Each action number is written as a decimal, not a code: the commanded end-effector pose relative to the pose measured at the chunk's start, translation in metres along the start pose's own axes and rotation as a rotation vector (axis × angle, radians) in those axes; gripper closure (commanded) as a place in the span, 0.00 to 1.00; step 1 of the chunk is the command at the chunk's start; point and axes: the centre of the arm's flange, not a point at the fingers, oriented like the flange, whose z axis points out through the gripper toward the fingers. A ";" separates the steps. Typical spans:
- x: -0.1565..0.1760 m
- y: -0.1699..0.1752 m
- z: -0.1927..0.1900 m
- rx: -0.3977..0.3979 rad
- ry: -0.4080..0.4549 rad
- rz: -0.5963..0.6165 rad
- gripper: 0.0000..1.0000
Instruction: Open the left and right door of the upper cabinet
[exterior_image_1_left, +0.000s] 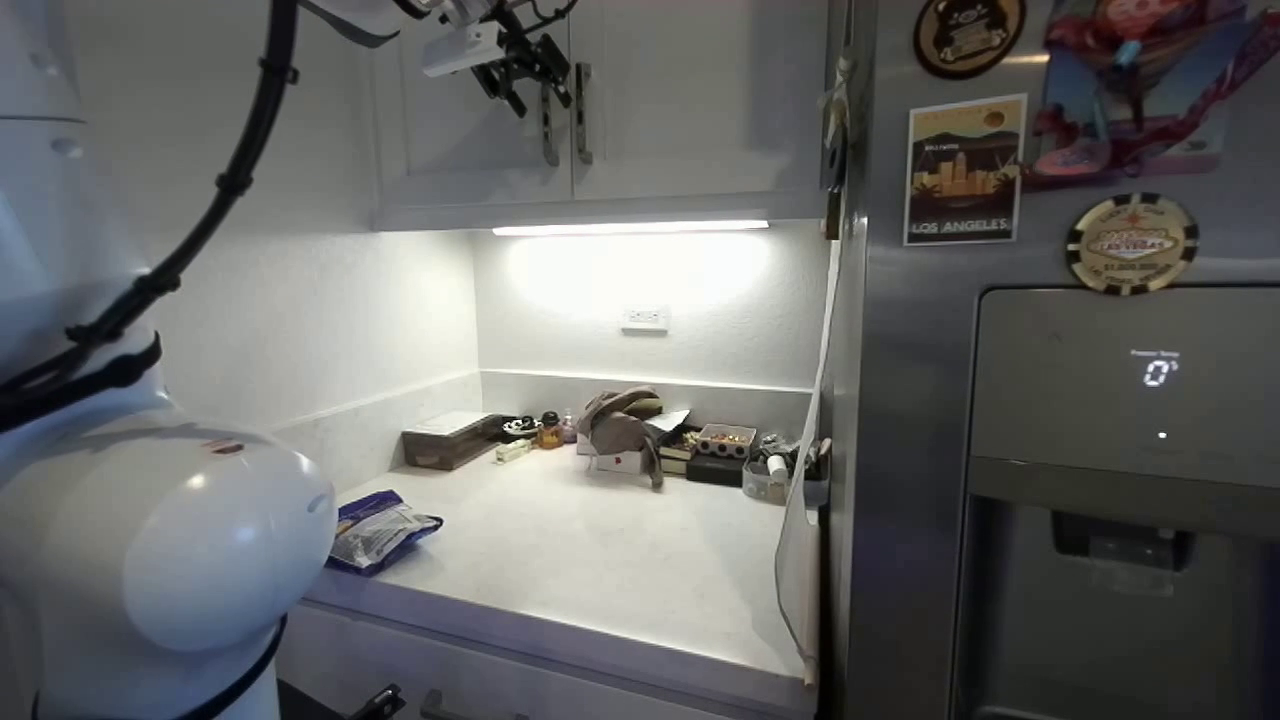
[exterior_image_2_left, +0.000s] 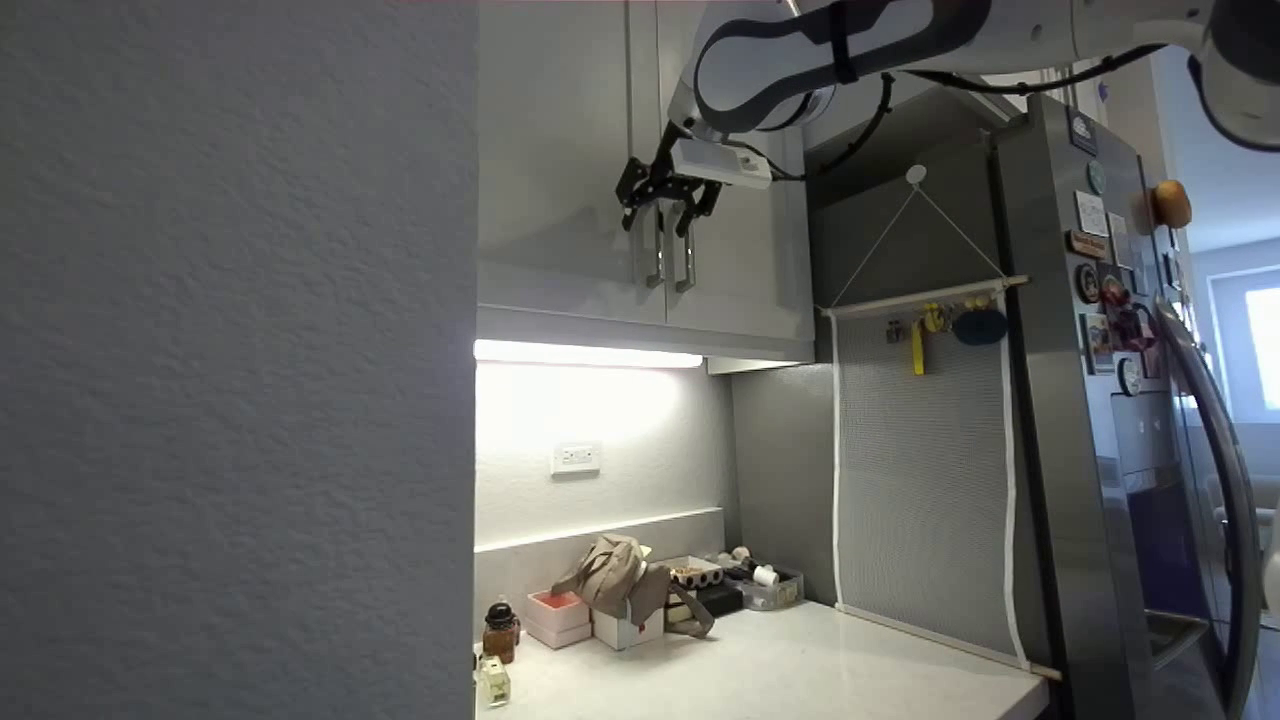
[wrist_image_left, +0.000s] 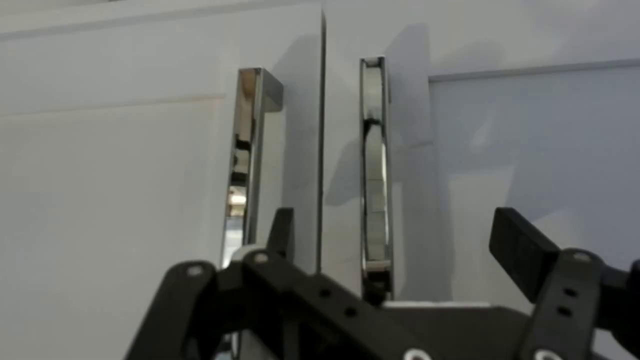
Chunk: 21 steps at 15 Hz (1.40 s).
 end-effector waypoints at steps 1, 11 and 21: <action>-0.002 -0.008 0.008 0.074 0.039 -0.030 0.00; -0.006 0.003 0.007 0.080 0.016 -0.019 0.32; -0.004 0.023 0.006 0.138 -0.046 -0.015 0.85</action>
